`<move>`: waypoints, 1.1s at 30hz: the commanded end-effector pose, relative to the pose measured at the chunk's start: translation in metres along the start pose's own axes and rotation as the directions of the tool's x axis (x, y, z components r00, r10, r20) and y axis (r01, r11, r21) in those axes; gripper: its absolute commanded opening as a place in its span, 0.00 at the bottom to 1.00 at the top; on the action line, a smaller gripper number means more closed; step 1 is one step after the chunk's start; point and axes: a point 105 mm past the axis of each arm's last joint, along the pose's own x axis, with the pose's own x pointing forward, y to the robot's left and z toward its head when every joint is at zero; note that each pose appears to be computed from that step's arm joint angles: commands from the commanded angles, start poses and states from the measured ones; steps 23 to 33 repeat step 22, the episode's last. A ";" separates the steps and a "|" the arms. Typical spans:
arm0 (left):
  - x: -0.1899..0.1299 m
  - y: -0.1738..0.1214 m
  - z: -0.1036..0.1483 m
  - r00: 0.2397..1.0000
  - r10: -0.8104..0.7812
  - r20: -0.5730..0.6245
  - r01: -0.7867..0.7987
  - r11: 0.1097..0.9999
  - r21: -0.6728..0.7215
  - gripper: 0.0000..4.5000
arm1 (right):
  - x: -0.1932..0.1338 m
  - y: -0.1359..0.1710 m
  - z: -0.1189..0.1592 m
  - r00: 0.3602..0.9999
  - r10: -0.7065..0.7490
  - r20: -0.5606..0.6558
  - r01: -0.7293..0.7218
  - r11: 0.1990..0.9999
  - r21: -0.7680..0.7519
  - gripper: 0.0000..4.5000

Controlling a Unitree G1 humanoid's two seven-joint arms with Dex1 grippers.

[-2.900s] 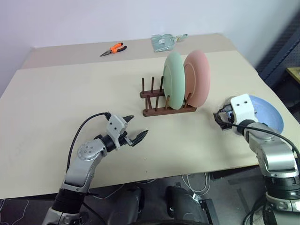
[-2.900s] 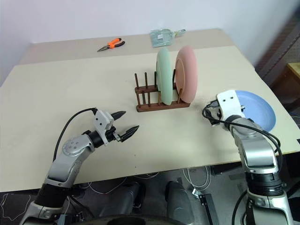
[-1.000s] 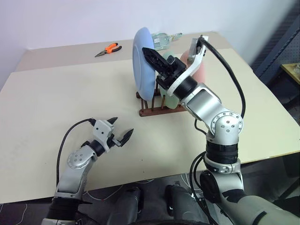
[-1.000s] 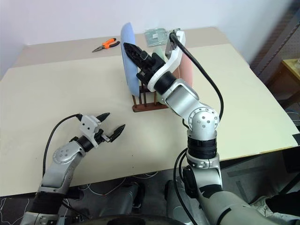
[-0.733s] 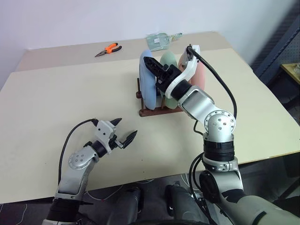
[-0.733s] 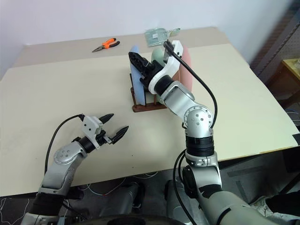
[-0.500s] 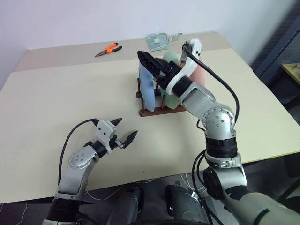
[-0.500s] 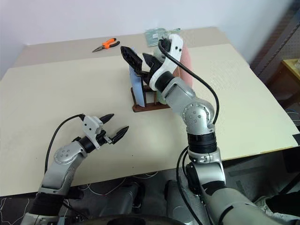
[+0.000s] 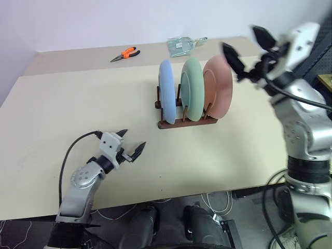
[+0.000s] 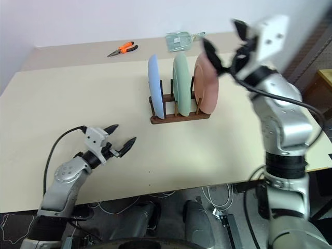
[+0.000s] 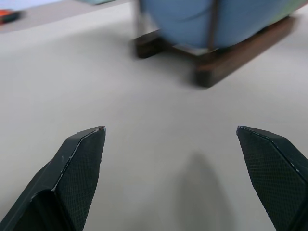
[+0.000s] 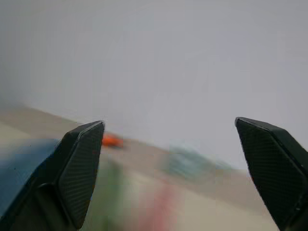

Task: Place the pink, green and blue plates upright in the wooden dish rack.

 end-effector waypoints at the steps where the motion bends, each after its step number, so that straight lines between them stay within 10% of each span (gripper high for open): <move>1: -0.004 0.011 0.005 0.998 0.051 0.029 -0.052 0.998 0.035 1.00 | -0.034 -0.020 -0.049 0.986 -0.028 -0.166 0.017 0.998 -0.067 0.99; 9: -0.009 0.016 -0.002 0.997 0.071 0.012 -0.072 0.996 0.061 1.00 | -0.077 0.027 -0.131 0.887 0.205 -0.414 -0.228 0.974 -0.005 0.99; 33: -0.017 0.018 -0.006 0.996 0.093 -0.005 -0.092 0.993 0.070 1.00 | -0.063 0.025 -0.141 0.907 0.207 -0.367 -0.216 0.976 0.016 0.99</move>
